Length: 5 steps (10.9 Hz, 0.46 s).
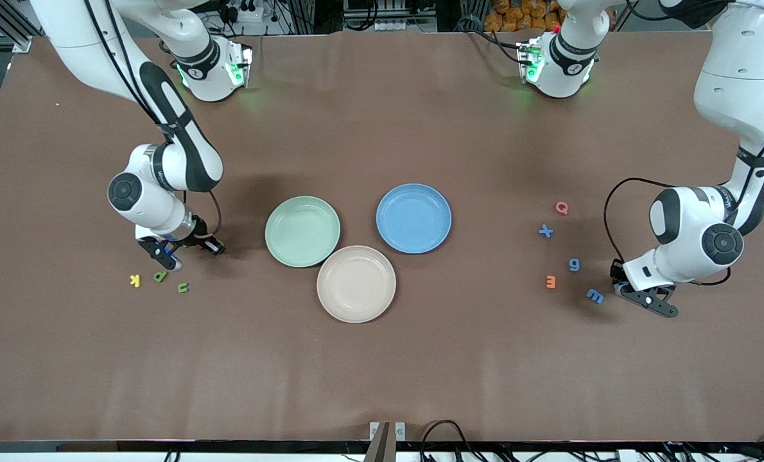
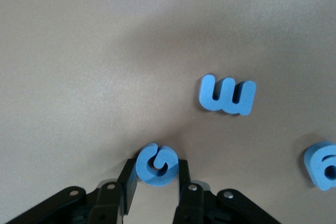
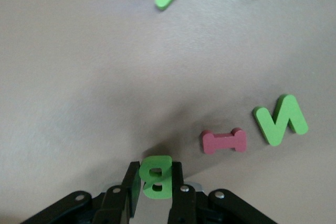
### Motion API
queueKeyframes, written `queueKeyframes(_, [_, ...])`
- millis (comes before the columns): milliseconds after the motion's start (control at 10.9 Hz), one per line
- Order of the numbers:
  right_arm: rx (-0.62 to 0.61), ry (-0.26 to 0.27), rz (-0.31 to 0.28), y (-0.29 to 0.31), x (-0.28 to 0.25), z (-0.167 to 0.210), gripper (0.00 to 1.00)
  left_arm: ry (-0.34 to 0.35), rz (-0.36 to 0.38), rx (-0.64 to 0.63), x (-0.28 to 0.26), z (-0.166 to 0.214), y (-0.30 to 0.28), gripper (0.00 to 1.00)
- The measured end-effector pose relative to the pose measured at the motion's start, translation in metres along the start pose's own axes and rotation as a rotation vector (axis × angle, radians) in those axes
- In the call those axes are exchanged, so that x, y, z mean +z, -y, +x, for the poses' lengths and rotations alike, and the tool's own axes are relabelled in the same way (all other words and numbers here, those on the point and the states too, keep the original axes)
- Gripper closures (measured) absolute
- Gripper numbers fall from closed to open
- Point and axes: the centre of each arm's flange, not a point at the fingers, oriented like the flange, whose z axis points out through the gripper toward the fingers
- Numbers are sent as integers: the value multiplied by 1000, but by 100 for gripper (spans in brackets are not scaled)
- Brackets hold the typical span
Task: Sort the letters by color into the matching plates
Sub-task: 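Release the B onto the green plate while the left gripper lifts the G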
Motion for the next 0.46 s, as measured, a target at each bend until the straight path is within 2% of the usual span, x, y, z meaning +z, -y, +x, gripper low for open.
queueKeyframes(183, [-186,10,1,1,-8,-1,72,-3,2,5,-3,5,-1,64])
queueKeyframes(458, [-346,8,3,3,-10,-2,72,-9,6,6,-10,10,1,64])
